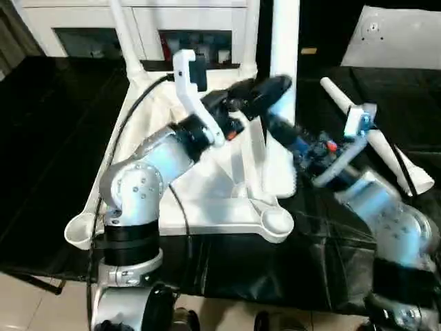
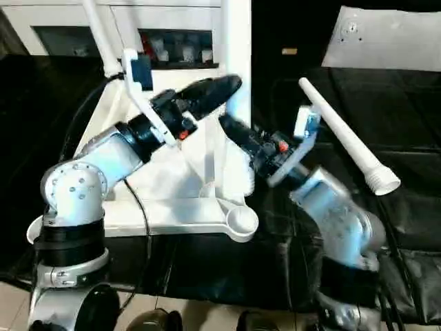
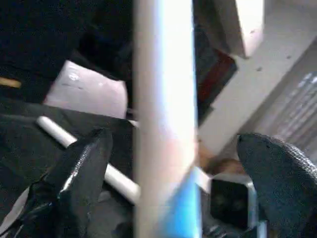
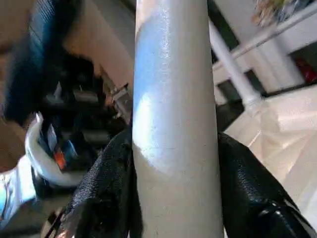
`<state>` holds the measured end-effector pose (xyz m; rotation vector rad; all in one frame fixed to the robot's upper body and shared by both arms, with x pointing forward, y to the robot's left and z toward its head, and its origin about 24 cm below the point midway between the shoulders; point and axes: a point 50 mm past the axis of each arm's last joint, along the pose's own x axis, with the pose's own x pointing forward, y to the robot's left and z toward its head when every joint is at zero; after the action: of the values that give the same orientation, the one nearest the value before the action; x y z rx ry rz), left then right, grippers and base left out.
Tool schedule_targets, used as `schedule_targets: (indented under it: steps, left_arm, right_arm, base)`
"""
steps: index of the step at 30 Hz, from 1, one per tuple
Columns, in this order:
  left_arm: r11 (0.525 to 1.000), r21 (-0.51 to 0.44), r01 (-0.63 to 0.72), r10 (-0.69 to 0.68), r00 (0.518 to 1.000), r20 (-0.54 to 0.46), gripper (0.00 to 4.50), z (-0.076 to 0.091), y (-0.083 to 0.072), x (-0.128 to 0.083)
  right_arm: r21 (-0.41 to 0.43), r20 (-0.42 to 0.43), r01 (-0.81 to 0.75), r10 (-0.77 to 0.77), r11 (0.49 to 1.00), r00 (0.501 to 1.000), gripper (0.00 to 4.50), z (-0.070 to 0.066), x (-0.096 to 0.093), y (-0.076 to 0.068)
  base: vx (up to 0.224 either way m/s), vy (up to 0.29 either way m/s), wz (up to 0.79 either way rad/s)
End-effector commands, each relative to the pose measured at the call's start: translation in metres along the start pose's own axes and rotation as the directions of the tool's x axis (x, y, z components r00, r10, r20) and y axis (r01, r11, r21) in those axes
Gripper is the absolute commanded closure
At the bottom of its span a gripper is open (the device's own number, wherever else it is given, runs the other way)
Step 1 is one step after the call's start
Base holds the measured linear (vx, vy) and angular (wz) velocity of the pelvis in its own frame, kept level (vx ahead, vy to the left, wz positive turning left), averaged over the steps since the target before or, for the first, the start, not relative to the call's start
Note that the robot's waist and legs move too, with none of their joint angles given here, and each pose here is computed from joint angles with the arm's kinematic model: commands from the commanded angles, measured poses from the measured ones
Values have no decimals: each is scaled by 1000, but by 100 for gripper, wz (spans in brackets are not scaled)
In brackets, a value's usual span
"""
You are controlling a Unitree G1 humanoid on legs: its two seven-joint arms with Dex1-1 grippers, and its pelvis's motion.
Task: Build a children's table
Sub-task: Pick table leg
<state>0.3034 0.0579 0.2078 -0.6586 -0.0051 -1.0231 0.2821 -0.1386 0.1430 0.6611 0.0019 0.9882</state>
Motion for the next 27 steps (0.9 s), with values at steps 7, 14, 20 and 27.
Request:
schedule_targets:
  steps: [7,14,20,27]
  left_arm:
    - [992,1,126,-126,992,9,34,4,-17,1]
    - [994,74,78,-78,997,-12,88,3,-16,-3]
    - [990,138,-33,33,999,1,146,-1,-10,-4]
    - [901,195,-388,369,921,127,188,-5,13,-3]
  right_arm:
    - [-47,-44,-71,69,996,997,265,-2,3,16]
    - [-158,-88,-10,-4,987,996,265,-7,7,15]
    - [-293,-67,65,-89,954,994,265,-8,15,15]
    - [-540,-35,133,-180,831,983,265,-27,31,20]
  base:
    - [0,0,0]
    - [0,0,0]
    - [0,0,0]
    - [0,0,0]
